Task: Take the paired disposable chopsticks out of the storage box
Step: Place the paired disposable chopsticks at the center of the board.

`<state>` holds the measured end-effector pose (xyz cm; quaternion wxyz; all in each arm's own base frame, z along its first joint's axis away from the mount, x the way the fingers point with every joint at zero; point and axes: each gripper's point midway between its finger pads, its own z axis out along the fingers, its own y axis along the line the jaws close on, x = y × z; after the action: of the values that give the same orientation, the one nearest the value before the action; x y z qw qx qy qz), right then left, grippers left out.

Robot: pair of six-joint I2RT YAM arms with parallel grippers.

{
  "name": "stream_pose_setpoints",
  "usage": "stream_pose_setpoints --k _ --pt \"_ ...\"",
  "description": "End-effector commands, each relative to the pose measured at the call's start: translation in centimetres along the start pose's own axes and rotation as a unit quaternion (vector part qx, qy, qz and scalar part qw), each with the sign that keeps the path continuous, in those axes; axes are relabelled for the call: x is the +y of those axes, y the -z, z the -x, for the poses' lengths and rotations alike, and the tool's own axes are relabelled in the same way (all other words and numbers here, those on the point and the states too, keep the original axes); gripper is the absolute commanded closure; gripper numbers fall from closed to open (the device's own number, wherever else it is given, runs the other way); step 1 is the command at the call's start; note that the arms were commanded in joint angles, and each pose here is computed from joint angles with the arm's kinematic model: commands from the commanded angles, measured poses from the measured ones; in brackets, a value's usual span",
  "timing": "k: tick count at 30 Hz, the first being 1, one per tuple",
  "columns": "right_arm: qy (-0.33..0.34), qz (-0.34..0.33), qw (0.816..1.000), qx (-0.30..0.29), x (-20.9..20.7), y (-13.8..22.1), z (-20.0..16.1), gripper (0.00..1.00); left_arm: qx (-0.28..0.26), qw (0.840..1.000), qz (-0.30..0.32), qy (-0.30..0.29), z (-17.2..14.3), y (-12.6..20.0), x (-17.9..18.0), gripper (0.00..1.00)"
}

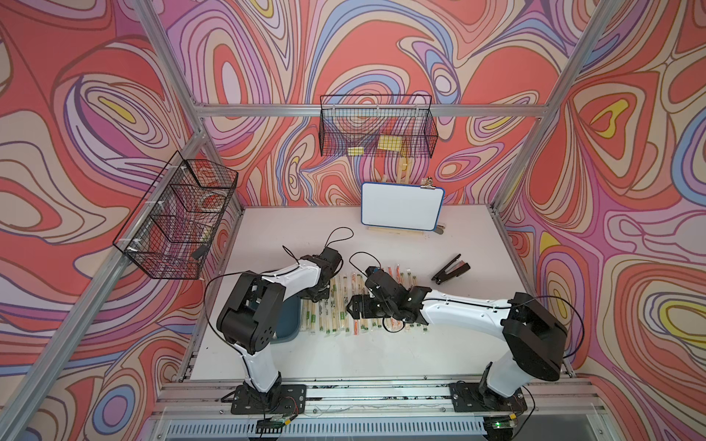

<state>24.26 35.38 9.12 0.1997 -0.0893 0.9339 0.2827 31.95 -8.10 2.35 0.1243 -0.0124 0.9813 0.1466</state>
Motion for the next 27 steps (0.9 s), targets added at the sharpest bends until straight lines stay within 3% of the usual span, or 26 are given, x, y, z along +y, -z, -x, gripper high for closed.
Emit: stream_pose_setpoints --k 1,12,19,22,27 --pt "-0.002 -0.001 1.000 -0.009 -0.1 0.7 0.4 0.11 -0.006 1.000 -0.004 -0.004 0.0 0.6 -0.2 0.71" --pt "-0.002 0.004 1.000 -0.010 0.2 0.7 0.5 0.11 -0.066 0.993 -0.074 0.059 2.5 6.0 0.0 0.67" --pt "0.007 0.019 1.000 -0.011 1.0 0.6 0.8 0.11 -0.070 0.983 -0.079 0.153 1.6 7.6 5.4 0.64" --pt "0.013 0.025 1.000 -0.011 1.4 0.4 1.0 0.11 -0.062 0.976 -0.065 0.197 0.1 7.0 8.3 0.54" --pt "0.018 0.036 0.999 -0.006 1.8 -0.1 0.9 0.11 -0.044 0.963 -0.043 0.262 -2.1 5.5 11.2 0.46"
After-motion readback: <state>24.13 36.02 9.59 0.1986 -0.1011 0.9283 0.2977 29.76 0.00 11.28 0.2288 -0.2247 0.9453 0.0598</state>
